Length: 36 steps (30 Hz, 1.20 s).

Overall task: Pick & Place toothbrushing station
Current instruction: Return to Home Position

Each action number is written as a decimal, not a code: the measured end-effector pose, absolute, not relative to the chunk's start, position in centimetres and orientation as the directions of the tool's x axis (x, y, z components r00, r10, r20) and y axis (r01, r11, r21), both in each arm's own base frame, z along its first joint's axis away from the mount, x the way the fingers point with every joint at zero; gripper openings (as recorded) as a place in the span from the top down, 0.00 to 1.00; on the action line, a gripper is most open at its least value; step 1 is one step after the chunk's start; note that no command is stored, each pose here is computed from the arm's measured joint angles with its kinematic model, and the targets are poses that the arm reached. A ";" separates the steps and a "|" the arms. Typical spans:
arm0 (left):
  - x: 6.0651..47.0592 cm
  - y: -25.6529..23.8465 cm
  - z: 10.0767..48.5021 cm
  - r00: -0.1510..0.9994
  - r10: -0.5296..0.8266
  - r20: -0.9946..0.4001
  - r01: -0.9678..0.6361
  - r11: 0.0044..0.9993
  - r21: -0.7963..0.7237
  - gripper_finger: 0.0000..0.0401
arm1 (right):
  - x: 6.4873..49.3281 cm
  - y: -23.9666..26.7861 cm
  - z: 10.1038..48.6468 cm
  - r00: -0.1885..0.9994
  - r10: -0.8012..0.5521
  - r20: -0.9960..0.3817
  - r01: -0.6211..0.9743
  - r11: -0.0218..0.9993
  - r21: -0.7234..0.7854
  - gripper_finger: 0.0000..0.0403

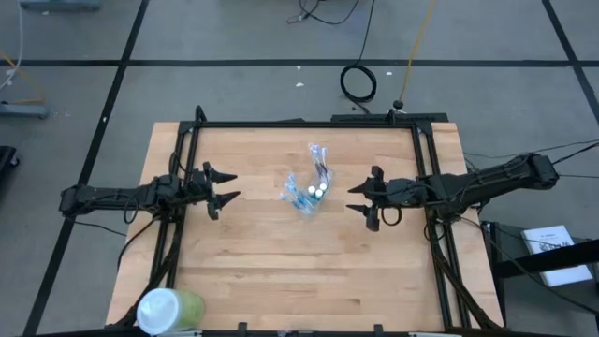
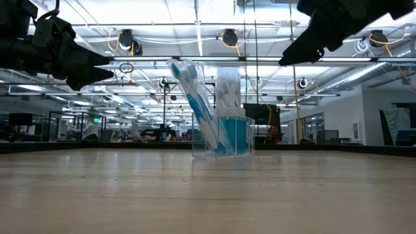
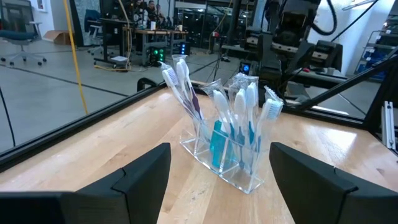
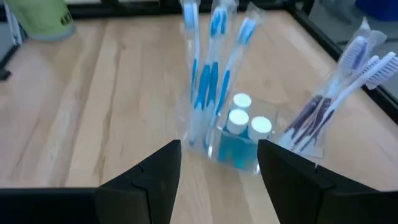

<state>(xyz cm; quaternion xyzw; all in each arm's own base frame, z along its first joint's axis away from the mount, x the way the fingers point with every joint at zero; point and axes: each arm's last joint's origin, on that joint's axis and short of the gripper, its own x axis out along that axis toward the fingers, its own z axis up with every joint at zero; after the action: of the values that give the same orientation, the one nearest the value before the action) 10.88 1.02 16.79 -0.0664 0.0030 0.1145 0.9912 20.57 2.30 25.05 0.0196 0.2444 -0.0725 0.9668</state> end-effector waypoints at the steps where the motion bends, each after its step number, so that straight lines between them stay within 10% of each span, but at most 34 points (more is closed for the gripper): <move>1: 10.9 1.0 16.8 0.974 0.227 -0.022 -0.227 0.965 -0.131 0.30 | 20.4 2.3 24.7 0.879 -0.130 -0.459 0.150 0.989 0.009 0.49; 20: 10.9 1.0 16.8 0.974 0.227 -0.021 -0.228 0.965 -0.131 0.30 | 14.2 0.8 18.5 0.995 0.101 0.017 -0.102 0.982 0.160 0.49; 36: 10.9 1.0 16.8 0.974 0.227 -0.021 -0.227 0.965 -0.131 0.30 | 11.9 0.8 18.8 0.972 0.168 0.163 -0.184 0.979 0.088 0.49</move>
<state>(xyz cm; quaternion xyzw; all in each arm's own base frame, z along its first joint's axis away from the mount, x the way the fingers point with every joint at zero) 10.88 1.02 16.79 -0.0664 0.0029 0.1145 0.9912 11.87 0.78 18.81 0.0511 -0.0774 0.0888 0.9917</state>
